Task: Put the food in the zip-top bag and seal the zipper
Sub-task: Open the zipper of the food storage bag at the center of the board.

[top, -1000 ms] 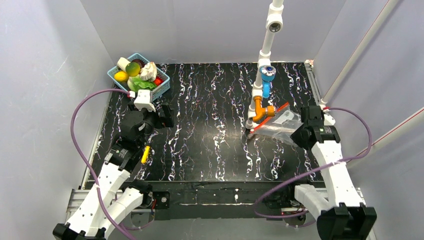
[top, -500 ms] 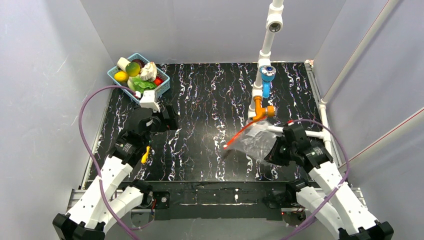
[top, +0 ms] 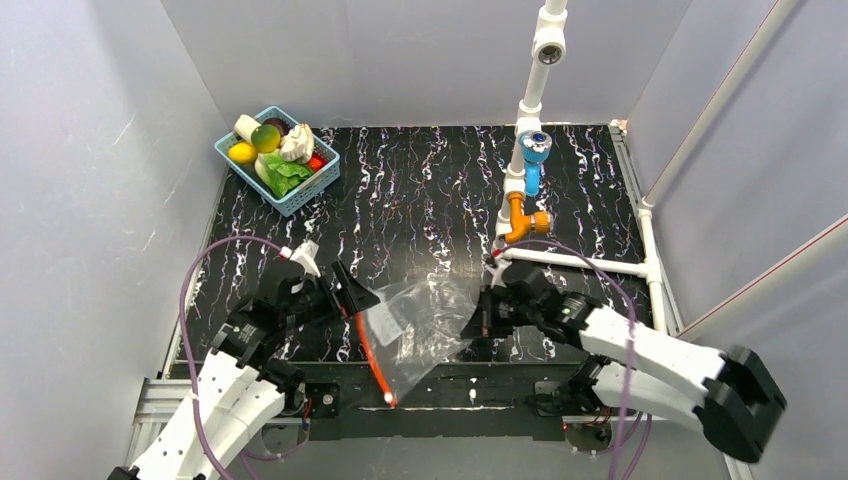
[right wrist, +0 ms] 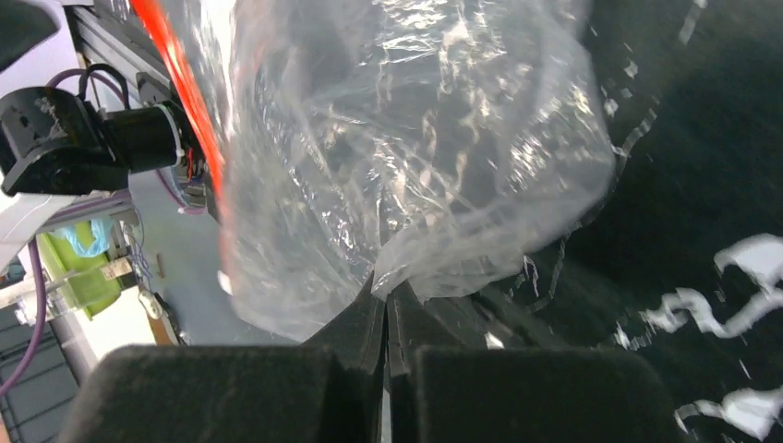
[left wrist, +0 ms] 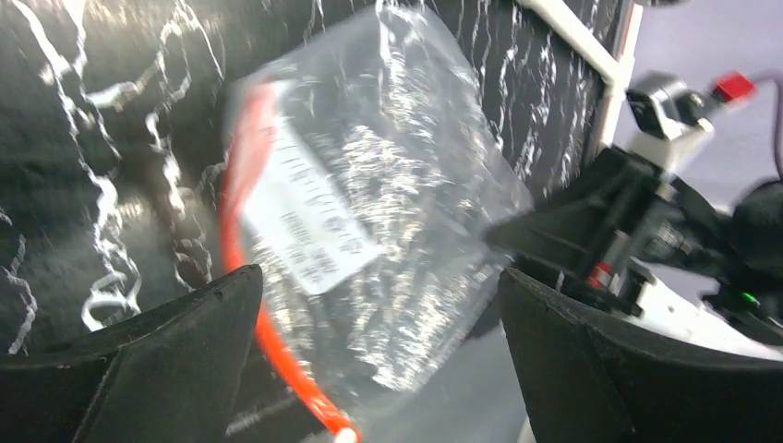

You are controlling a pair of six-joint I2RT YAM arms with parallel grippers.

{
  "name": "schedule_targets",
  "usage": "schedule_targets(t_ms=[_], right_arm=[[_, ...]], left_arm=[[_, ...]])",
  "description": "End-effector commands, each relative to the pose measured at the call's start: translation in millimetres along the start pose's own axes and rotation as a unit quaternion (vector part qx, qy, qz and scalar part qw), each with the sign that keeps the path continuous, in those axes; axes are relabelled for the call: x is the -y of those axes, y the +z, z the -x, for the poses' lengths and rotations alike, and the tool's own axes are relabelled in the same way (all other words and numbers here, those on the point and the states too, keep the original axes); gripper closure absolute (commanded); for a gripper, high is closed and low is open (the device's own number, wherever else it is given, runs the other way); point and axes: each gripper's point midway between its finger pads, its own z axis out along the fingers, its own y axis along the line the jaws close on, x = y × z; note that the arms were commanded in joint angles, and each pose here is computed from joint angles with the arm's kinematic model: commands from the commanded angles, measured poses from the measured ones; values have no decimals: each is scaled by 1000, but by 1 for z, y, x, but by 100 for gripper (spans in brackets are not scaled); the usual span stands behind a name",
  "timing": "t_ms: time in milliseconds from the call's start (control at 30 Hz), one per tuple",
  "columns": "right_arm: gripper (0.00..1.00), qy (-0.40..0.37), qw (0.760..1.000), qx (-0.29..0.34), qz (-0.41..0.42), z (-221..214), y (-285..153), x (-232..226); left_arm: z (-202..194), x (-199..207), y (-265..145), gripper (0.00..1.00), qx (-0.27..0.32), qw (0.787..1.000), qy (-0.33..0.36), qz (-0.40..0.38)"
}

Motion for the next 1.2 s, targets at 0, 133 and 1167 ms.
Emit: schedule_targets(t_ms=[0,133,1167], right_arm=[[99,-37,994,37,93,35,28,-64],[99,-42,992,56,100,47,45,-71],[99,-13,985,142,96,56,16,-56]], left_arm=[[-14,22,-36,1,-50,999,-16,-12],[0,8,-61,0,-32,997,25,68],[54,-53,20,54,56,975,76,199]])
